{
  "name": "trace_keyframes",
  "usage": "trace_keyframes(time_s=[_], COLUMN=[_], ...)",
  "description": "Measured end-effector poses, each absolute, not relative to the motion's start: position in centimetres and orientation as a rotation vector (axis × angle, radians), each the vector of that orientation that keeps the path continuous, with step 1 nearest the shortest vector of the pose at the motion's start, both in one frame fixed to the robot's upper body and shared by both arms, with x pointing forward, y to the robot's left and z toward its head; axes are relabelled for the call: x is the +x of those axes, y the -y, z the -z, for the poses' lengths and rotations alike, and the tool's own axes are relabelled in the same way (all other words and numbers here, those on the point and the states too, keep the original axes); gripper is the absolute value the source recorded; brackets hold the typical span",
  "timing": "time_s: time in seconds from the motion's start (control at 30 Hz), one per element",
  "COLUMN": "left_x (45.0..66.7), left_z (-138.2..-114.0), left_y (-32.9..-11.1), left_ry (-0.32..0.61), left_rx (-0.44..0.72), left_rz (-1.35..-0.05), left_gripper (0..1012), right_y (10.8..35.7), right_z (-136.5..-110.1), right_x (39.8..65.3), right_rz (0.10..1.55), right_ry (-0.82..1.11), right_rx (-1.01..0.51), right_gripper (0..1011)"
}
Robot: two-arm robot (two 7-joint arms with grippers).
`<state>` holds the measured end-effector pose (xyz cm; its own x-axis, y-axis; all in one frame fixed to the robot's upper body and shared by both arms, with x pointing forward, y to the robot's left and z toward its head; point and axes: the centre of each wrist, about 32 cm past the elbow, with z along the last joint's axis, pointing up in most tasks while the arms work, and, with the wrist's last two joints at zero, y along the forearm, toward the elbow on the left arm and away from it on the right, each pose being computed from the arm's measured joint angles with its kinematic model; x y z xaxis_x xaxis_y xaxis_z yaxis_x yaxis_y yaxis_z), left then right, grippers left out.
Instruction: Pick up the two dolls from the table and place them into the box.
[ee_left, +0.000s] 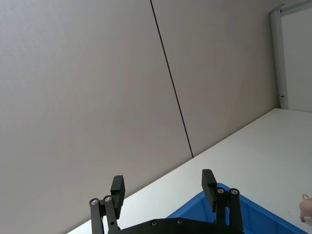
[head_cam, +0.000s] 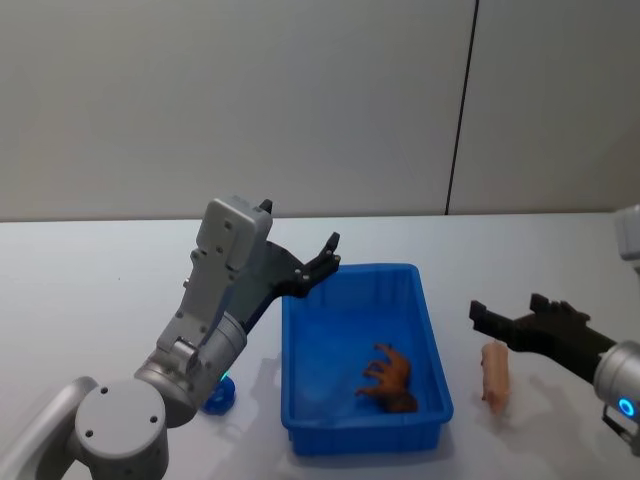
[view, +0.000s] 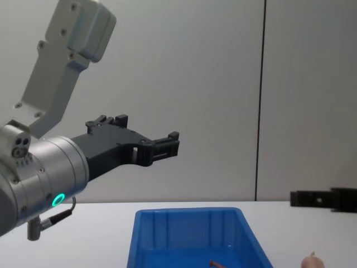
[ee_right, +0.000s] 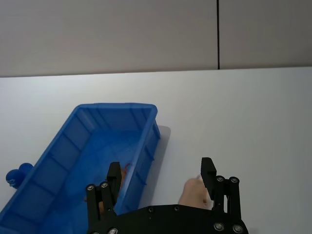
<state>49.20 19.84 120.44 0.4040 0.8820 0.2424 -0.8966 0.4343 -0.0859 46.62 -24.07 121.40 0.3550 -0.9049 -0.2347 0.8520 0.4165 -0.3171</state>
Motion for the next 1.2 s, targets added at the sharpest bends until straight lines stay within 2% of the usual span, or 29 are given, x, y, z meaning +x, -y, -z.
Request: trace_keyframes(time_s=[0.63,1.2], left_x=[49.2,49.2], left_z=[-120.4,-120.4], left_y=[-19.8,-19.8], left_ry=[0.268,0.268], left_rx=[0.061,0.061], left_rz=[-1.124,-1.124], left_gripper=[1001,1001], right_y=[24.5,23.7], right_z=[-120.3,-119.3], right_x=[44.9,47.1], right_rz=[1.291,1.271], right_ry=[-0.519,-0.561], right_rx=[-0.293,-0.359], right_gripper=[1001,1001])
